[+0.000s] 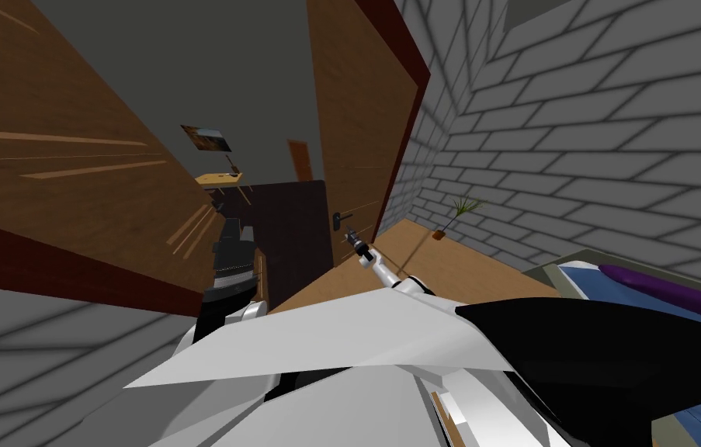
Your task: Push the door open
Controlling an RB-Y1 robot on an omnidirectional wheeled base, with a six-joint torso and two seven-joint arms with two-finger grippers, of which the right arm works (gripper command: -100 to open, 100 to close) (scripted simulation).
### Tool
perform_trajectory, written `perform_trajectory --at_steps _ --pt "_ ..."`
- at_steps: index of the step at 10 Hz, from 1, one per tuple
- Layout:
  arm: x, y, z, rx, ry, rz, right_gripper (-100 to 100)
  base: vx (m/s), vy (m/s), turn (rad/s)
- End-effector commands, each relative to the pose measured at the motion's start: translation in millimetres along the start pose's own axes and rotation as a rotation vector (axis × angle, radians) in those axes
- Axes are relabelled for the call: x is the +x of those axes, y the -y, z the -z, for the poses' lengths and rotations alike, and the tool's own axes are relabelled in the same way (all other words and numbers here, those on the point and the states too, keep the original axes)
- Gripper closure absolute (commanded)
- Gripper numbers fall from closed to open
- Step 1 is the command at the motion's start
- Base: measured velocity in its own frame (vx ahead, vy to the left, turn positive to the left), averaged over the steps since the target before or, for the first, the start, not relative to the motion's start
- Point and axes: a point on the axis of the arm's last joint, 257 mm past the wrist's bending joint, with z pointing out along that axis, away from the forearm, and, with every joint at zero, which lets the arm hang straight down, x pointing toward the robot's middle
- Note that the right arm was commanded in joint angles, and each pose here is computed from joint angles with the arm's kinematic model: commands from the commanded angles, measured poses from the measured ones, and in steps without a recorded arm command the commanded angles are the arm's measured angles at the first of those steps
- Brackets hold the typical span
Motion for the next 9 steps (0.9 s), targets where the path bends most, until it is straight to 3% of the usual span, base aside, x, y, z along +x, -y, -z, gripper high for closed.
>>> perform_trajectory --at_steps 1,9 --pt "-1.6 4.7 -2.3 0.014 -0.004 -0.001 -100 0.060 -0.080 0.037" --pt "-7.9 23.5 -10.0 0.077 -0.018 -0.001 -100 0.057 -0.084 0.034"
